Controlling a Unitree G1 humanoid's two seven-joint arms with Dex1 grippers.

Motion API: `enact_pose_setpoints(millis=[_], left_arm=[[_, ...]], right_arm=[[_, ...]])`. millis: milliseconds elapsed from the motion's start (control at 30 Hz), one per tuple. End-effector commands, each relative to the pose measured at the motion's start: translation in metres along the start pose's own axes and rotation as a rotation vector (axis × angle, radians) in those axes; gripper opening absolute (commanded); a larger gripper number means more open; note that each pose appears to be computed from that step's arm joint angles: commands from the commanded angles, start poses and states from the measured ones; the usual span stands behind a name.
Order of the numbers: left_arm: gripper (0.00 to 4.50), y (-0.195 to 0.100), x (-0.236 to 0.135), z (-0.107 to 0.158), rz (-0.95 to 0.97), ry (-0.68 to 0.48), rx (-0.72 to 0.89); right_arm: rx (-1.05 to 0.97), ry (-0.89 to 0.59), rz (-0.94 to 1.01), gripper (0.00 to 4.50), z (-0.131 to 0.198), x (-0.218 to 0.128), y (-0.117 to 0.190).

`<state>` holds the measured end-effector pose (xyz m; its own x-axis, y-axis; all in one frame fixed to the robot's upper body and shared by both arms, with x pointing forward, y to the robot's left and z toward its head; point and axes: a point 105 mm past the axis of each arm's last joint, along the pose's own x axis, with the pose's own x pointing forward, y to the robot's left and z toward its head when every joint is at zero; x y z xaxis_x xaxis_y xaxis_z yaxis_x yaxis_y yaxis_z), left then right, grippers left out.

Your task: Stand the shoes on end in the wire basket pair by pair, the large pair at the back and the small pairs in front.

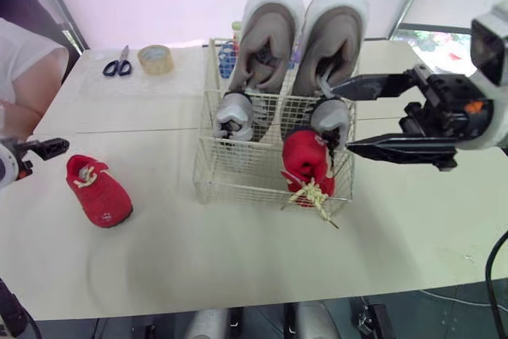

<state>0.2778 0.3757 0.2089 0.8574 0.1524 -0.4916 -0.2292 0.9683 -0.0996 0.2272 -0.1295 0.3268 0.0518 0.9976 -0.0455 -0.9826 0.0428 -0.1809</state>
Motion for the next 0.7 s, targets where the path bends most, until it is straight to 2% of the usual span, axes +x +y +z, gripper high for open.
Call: enact_pose_setpoints(millis=[33, 200, 467, 667, 700], left_arm=[[4.5, 0.008, -0.008, -0.01, 0.053, 0.048, -0.035], [4.5, 0.021, 0.0, -0.019, 0.112, 0.104, -0.101], [4.5, 0.016, 0.027, -0.02, 0.111, 0.132, -0.13], [4.5, 0.009, 0.055, -0.036, 0.092, 0.194, -0.152], [4.25, 0.01, 0.058, -0.04, 0.092, 0.204, -0.161]], right_arm=[[-0.085, -0.014, 0.036, 4.43, 0.014, -0.001, 0.006], [-0.113, 0.014, 0.085, 4.43, 0.015, -0.001, 0.02], [-0.123, 0.071, 0.065, 4.43, 0.003, 0.002, 0.028], [-0.121, 0.082, 0.036, 4.43, 0.003, 0.001, 0.034], [-0.121, 0.086, 0.035, 4.47, 0.004, 0.001, 0.035]])
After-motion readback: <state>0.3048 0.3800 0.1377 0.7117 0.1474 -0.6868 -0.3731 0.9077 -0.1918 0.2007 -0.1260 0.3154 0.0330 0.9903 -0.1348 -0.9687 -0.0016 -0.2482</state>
